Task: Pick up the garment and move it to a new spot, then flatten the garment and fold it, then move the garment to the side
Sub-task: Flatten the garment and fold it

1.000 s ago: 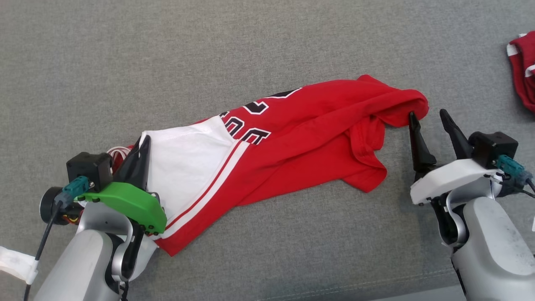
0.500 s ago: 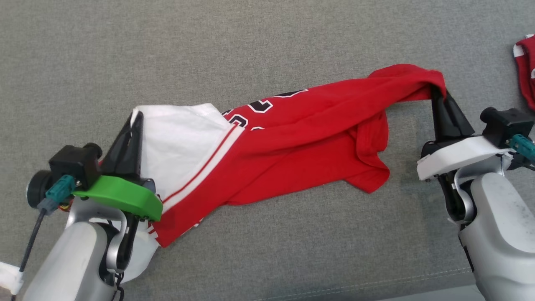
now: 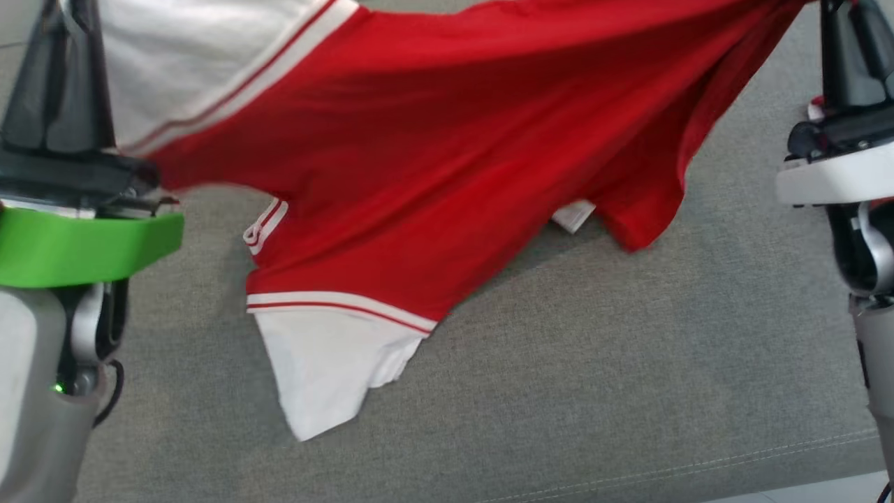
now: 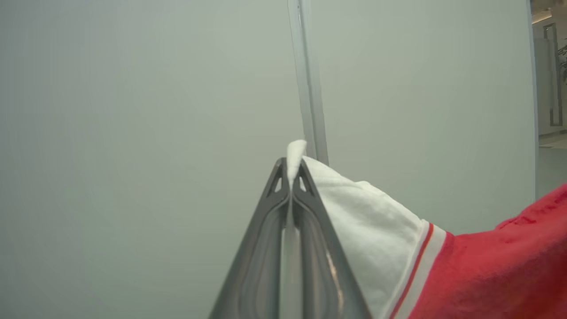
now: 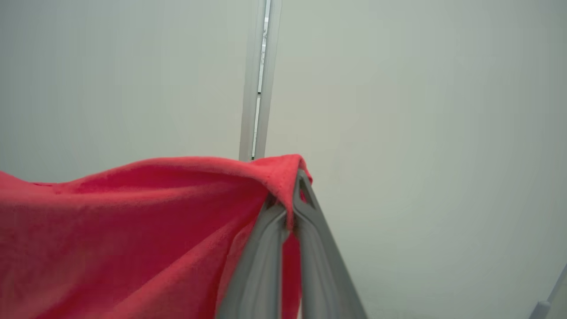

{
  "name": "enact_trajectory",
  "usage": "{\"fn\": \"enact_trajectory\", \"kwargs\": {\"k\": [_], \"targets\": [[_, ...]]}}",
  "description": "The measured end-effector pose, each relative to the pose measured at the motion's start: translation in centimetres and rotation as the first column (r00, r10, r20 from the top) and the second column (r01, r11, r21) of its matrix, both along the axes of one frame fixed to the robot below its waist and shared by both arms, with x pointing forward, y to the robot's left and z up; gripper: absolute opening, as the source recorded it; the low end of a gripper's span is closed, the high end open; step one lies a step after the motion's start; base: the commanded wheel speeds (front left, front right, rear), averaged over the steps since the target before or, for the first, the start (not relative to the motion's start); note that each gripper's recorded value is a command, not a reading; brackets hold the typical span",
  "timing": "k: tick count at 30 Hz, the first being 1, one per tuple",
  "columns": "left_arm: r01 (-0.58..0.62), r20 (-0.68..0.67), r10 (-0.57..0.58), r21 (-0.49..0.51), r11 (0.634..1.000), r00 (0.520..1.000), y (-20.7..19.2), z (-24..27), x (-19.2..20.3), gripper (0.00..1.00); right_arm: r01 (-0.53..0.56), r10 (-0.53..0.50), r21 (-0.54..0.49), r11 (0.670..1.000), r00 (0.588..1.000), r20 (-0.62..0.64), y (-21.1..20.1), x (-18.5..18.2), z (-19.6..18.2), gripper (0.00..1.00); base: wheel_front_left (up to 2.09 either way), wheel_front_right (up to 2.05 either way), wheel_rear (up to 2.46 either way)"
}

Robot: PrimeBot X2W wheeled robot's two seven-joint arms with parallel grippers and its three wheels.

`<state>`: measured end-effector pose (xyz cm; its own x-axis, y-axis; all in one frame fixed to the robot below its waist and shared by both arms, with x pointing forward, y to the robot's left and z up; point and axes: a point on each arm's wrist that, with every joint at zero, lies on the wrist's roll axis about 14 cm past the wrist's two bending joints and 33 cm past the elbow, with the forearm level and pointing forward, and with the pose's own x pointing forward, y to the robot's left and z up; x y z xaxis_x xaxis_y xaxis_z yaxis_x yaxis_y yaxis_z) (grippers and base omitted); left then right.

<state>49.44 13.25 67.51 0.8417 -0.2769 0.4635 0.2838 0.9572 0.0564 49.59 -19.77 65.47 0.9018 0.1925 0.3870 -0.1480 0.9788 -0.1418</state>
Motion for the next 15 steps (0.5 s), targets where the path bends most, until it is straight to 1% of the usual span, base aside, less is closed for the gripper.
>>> {"fn": "enact_trajectory", "kwargs": {"k": [4, 7, 12, 15], "targets": [[-0.003, 0.183, 0.002, 0.005, 1.000, 0.983, 0.0, 6.4, -1.5, 0.00, 0.018, -0.013, -0.041, 0.999, 0.993, 0.114, -0.5, -1.5, 5.4, 0.00, 0.00, 0.00, 0.00], [-0.009, 0.280, 0.005, 0.015, 1.000, 0.960, -0.1, 9.9, -2.8, 0.00, 0.033, -0.024, -0.055, 0.998, 0.986, 0.165, -0.9, -2.6, 8.0, 0.00, 0.00, 0.00, 0.00], [-0.006, 0.350, -0.002, 0.021, 1.000, 0.937, -0.3, 13.0, -4.4, 0.00, 0.036, -0.026, -0.049, 0.998, 0.982, 0.187, -1.1, -4.2, 9.9, 0.00, 0.00, 0.00, 0.00], [0.003, 0.356, -0.012, 0.025, 1.000, 0.935, -0.7, 13.4, -4.8, 0.00, 0.038, -0.032, -0.034, 0.999, 0.984, 0.174, -1.4, -4.6, 9.8, 0.00, 0.00, 0.00, 0.00]]}}
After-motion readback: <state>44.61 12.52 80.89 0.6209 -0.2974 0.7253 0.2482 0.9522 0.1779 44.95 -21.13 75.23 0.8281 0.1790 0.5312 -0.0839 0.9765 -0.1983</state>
